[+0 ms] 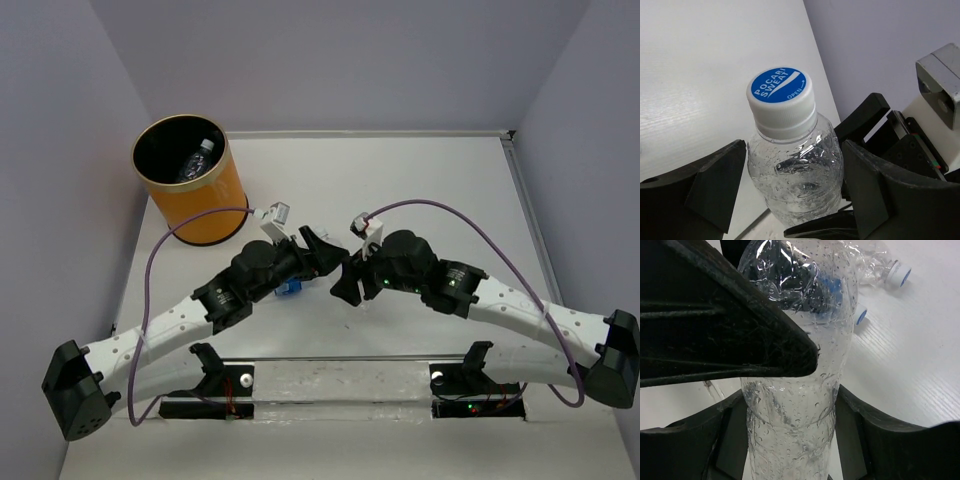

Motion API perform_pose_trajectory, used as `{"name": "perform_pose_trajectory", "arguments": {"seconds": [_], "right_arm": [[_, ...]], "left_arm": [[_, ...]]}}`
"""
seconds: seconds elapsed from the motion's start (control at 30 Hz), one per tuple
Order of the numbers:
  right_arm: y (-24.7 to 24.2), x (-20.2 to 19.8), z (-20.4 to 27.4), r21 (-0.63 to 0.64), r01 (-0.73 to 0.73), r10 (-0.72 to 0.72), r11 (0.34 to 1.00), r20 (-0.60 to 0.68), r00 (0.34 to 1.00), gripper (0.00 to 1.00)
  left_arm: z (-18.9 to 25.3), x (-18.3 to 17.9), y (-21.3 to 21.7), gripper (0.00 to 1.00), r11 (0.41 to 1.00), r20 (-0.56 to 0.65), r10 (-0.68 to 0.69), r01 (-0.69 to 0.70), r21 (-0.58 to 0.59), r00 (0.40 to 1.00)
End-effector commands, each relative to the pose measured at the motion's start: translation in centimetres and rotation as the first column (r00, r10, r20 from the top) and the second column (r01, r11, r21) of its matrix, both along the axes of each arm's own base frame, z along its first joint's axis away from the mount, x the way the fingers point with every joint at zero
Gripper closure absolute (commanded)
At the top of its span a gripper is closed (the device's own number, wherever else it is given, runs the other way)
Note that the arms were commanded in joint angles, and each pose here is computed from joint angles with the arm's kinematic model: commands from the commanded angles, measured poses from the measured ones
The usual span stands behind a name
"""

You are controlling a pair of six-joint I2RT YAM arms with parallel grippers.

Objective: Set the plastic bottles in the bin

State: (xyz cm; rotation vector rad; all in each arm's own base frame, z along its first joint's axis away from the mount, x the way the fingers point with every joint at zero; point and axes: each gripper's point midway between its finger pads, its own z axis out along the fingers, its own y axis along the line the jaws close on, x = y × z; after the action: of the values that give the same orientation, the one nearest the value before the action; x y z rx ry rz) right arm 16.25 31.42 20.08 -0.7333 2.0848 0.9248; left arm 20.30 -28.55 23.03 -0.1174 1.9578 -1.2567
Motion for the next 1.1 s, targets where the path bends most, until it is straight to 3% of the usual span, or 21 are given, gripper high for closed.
{"name": "perform_pose_trajectory", "arguments": {"seconds": [0.0,0.1,0.13,0.17,0.3,0.43,0.57,0.77,0.83,1.0,1.07], "right_arm": [[0.8,-0.4,3.4,0.134,-0.031,0.022,0.991,0.066,0.998,0.41],[0.4,-0.8,3.9,0.158,-0.04,0.028,0.987,0.075,0.997,0.41],[0.4,-0.9,3.8,0.16,-0.042,0.03,0.986,0.074,0.997,0.4],[0.3,-1.0,3.8,0.161,-0.04,0.028,0.986,0.073,0.997,0.4],[-0.4,-1.0,4.0,0.173,-0.019,0.005,0.985,0.08,0.997,0.18],[-1.2,-1.8,4.9,0.209,-0.033,0.013,0.977,0.095,0.995,0.01],[-2.0,-2.5,4.6,0.214,-0.044,0.024,0.976,0.096,0.995,0.0],[-3.1,-3.2,3.0,0.202,-0.047,0.027,0.978,0.098,0.995,0.05],[-3.0,-3.0,2.3,0.178,-0.049,0.031,0.983,0.101,0.994,0.09],[-1.9,-2.0,1.9,0.128,-0.065,0.049,0.99,0.125,0.991,0.14],[-1.6,-1.5,1.9,0.12,-0.063,0.045,0.991,0.145,0.988,0.18]], "left_arm": [[5.0,2.5,0.0,0.14,0.989,0.134,0.145,-0.138,-0.054,0.98],[4.4,2.5,-0.8,0.19,0.99,0.13,0.139,-0.137,-0.028,0.982],[4.4,2.5,-1.0,0.32,0.99,0.133,0.14,-0.138,-0.025,0.981],[4.7,2.5,-1.1,0.39,0.989,0.138,0.148,-0.145,-0.031,0.979],[5.9,2.6,-0.9,0.57,0.987,0.162,0.163,-0.161,-0.027,0.973],[8.0,4.5,2.1,0.6,0.949,0.233,0.293,-0.312,0.05,0.927],[12.3,6.7,6.7,0.6,0.872,0.323,0.435,-0.483,0.081,0.84],[20.6,10.9,17.4,0.61,0.676,0.435,0.64,-0.733,0.072,0.633],[23.5,12.0,21.8,0.61,0.571,0.47,0.71,-0.819,0.051,0.524],[25.8,15.3,29.3,0.6,0.342,0.492,0.802,-0.936,0.085,0.338],[26.8,16.4,31.3,0.6,0.277,0.486,0.83,-0.958,0.07,0.275]]}}
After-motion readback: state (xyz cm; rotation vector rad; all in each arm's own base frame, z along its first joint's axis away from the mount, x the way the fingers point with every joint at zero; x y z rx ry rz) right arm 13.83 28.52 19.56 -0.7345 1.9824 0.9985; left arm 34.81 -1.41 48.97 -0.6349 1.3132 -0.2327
